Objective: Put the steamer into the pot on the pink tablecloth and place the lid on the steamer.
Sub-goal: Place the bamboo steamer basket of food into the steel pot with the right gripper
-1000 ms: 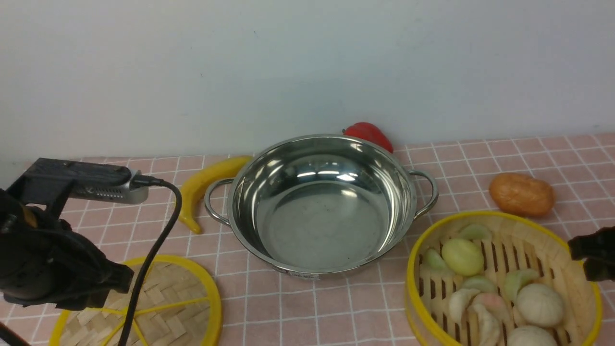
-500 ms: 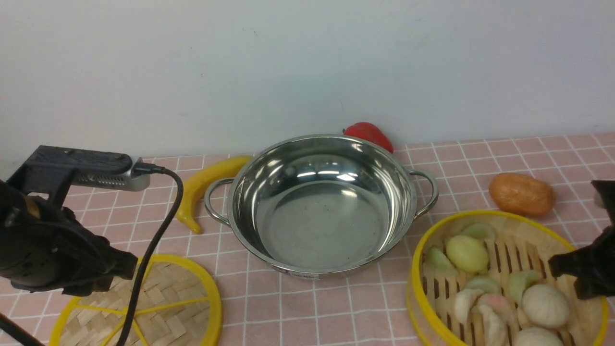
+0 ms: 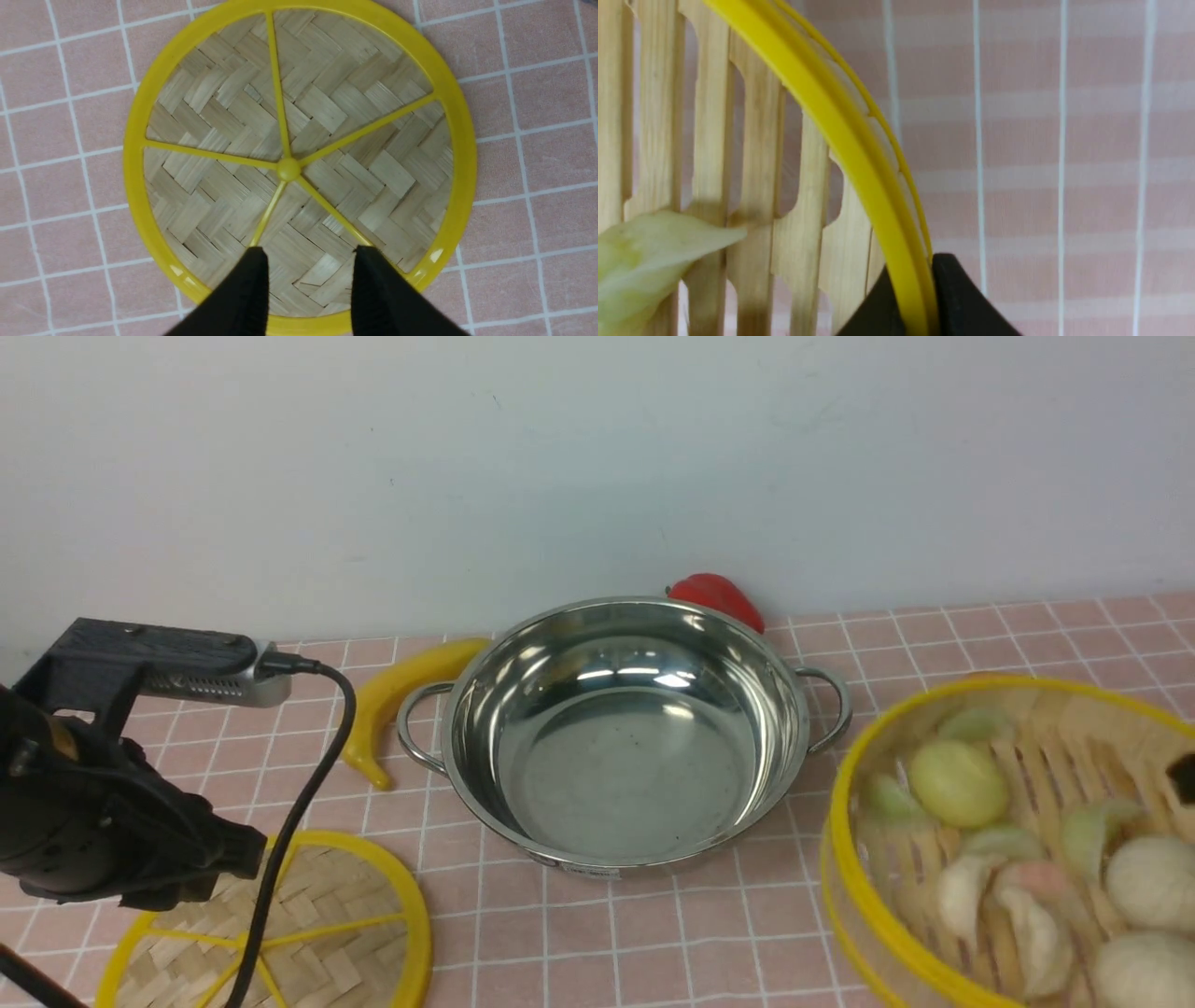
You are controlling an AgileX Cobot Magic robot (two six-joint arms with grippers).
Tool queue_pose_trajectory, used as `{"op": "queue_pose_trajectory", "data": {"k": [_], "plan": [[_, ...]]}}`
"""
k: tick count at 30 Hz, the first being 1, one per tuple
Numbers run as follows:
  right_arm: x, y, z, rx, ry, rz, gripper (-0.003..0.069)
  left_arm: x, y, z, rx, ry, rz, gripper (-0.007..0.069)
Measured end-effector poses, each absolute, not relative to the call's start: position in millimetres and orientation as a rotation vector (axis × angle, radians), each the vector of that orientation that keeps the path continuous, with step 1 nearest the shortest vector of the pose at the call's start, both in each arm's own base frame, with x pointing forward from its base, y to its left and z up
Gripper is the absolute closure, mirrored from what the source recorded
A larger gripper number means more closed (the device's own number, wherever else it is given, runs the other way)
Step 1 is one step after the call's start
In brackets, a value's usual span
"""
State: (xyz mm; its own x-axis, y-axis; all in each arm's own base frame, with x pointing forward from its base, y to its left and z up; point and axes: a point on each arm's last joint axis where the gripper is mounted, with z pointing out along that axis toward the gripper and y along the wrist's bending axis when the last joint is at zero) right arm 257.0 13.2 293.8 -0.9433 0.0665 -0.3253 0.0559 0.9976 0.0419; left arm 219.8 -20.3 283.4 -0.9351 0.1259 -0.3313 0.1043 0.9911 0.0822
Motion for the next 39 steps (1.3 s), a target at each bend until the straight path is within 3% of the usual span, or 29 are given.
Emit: {"op": "queue_pose_trajectory", "data": {"k": [5,11,14,21,39], "plan": [[306.3,61.7,339.3,-0.063,2.662,0.164,0.0601,218.2,-9.8,283.1,0.116,2.818,0.175,0.0382],[368.1,130.0,337.4,-0.223,2.649,0.239,0.0601,213.2,22.4,274.5,-0.151,2.829,0.154,0.0382],[407.0,166.9,314.4,-0.291,2.687,0.247,0.0601,198.8,38.9,254.3,-0.315,2.823,0.05,0.0382],[455.8,190.6,286.9,-0.297,2.645,0.26,0.0601,187.8,43.9,233.7,-0.419,2.802,-0.071,0.0382],[467.6,221.4,210.0,-0.384,2.776,0.234,0.0601,191.4,43.8,235.2,-0.42,2.758,-0.086,0.0382]]}}
